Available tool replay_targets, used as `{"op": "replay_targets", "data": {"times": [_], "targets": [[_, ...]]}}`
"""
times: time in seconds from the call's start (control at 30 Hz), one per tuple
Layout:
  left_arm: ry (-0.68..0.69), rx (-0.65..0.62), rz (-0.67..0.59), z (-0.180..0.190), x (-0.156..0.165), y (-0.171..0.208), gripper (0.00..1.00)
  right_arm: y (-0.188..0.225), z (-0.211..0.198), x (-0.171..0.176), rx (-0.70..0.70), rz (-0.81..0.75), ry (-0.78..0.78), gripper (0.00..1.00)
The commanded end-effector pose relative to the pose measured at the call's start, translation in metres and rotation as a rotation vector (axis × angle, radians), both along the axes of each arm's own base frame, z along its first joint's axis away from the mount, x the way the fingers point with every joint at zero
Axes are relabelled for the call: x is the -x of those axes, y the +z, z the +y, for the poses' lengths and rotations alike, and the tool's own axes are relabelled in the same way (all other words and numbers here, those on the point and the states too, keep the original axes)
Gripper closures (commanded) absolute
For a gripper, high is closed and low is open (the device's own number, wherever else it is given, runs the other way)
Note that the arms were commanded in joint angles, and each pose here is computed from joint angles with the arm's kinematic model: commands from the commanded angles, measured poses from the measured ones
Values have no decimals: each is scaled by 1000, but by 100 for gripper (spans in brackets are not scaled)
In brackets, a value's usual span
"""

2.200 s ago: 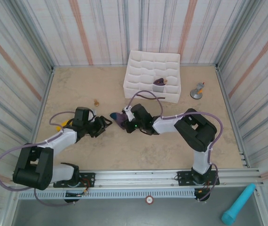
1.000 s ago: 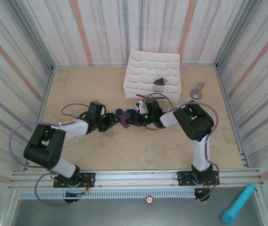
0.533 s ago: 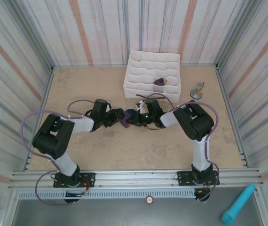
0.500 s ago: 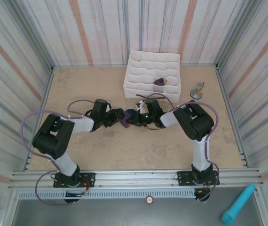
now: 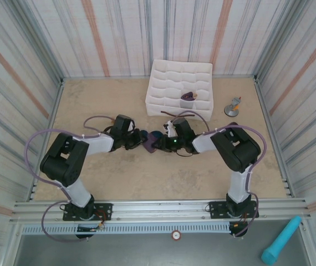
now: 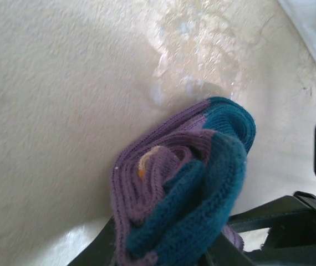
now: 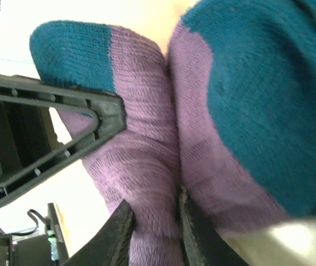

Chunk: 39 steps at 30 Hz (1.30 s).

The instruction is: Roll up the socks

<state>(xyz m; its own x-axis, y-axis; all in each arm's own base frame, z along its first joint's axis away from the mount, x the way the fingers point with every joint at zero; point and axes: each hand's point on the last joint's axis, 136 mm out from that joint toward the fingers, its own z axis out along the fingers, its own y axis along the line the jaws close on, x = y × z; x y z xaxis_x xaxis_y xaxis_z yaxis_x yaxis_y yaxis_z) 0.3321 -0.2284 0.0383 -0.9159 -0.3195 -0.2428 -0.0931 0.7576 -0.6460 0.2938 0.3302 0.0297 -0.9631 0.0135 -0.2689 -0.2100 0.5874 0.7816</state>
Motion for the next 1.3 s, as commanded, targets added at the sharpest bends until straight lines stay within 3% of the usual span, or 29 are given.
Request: {"op": "replay_targets", "data": {"times": [0.0, 0.27, 0.63, 0.77, 1.1, 1.27], "targets": [[12, -137, 89, 31, 23, -15, 87, -34, -38, 34, 272, 5, 29, 61], [-45, -168, 156, 37, 48, -8, 85, 20, -15, 49, 566, -486, 152, 33], [-83, -162, 231, 37, 65, -15, 84, 44, 45, 79, 941, -1094, 355, 26], [-92, -161, 237, 36, 66, -15, 84, 41, 57, 79, 1065, -1247, 358, 30], [-104, -168, 253, 37, 70, -18, 85, 16, 64, 67, 1145, -1301, 405, 31], [-106, -171, 252, 39, 72, -17, 84, 2, 58, 58, 1153, -1253, 398, 39]]}}
